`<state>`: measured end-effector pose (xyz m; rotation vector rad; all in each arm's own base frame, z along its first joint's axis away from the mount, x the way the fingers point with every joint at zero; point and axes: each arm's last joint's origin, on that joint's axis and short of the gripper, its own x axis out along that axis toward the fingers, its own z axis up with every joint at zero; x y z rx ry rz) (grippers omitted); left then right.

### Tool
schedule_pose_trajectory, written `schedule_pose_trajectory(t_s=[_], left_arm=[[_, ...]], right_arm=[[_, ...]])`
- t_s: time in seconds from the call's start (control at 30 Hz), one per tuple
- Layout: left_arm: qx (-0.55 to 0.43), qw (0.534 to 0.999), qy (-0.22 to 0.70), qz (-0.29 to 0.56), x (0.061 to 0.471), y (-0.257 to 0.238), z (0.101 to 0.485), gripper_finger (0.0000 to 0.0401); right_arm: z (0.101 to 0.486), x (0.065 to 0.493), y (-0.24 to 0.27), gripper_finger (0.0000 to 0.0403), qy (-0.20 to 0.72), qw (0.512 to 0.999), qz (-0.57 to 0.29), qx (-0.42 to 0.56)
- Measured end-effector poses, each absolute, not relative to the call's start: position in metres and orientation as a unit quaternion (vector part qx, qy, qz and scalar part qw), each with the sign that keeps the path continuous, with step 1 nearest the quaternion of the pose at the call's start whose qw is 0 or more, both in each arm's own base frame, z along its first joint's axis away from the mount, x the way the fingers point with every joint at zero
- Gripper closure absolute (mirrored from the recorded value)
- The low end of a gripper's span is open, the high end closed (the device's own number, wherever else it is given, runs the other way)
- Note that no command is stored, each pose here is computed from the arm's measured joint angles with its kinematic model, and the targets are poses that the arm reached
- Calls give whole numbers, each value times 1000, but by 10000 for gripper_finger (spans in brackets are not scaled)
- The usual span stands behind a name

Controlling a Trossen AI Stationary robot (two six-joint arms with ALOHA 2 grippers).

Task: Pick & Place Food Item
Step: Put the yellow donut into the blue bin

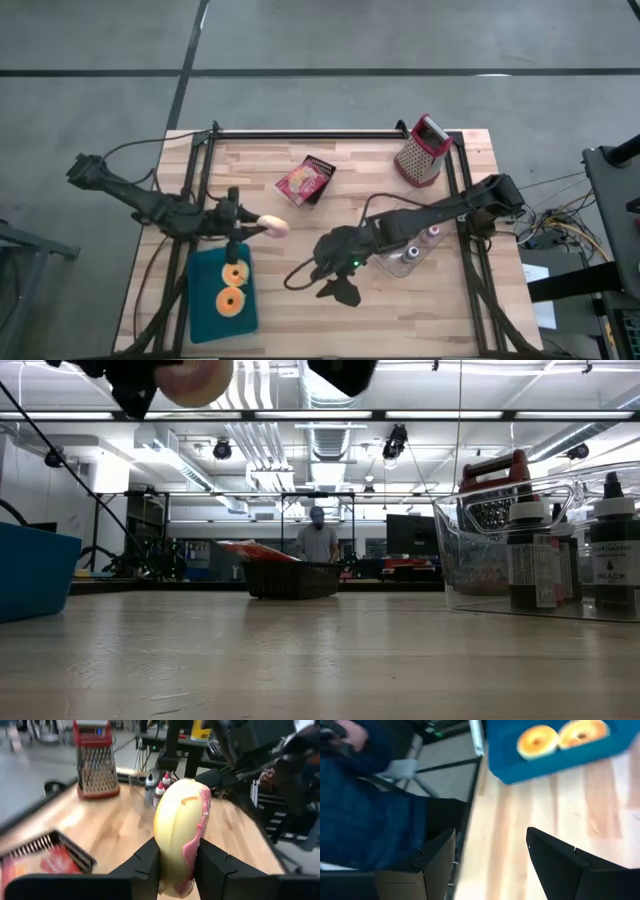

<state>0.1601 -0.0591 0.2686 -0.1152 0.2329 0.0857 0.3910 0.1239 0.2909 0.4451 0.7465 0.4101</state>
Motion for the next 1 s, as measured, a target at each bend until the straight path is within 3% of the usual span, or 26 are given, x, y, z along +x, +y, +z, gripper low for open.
schedule_pose_trajectory(t_s=[0.4,0.57,0.77,1.0], left_arm=[[-207,914,311,155,136,-49,277,302],[-274,878,371,129,134,-53,285,302],[-336,814,452,143,134,-61,275,303],[-362,707,573,205,130,-71,255,303]], right_arm=[[244,377,121,155,416,891,120,140],[226,372,115,155,420,898,54,115],[212,371,114,161,389,913,39,114],[212,371,114,161,387,914,42,114]])
